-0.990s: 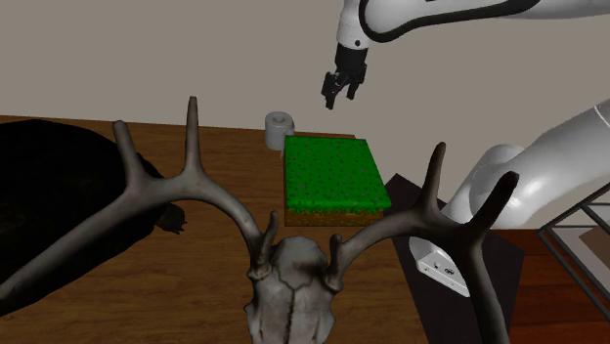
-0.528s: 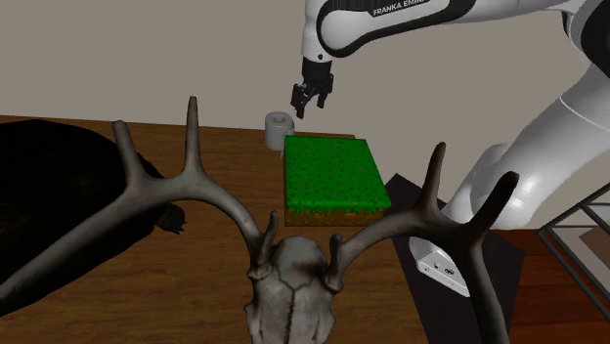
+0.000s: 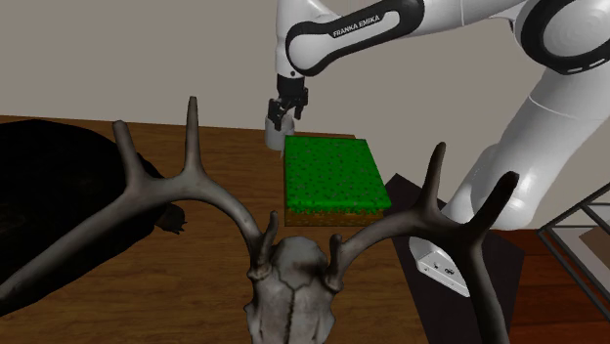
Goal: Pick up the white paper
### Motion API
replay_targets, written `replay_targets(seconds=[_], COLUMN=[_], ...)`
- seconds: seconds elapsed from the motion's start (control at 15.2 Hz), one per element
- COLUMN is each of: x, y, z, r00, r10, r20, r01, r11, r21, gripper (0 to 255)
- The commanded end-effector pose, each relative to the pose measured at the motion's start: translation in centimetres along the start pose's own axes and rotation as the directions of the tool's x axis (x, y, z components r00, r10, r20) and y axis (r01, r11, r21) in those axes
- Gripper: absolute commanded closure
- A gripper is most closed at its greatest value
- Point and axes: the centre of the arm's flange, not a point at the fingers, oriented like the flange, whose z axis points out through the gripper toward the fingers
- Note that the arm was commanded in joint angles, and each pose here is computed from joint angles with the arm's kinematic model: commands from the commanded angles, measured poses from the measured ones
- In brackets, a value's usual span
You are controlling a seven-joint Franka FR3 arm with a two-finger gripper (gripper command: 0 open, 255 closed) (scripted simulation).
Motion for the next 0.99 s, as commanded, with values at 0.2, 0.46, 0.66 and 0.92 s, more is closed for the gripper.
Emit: replay_targets(seconds=[0.2, 0.46, 0.66, 0.92], x=[0.3, 0.3, 0.3, 0.3], y=[-0.1, -0.1, 0.0, -0.1], z=[2.8, 3.0, 3.1, 3.1], r00=[1.000, 1.000, 1.000, 1.000], r10=[-0.001, -0.001, -0.001, -0.001], r20=[0.000, 0.000, 0.000, 0.000], r01=[0.001, 0.001, 0.001, 0.001], r11=[1.000, 1.000, 1.000, 1.000], r21=[0.000, 0.000, 0.000, 0.000], gripper=[0, 255, 255, 255])
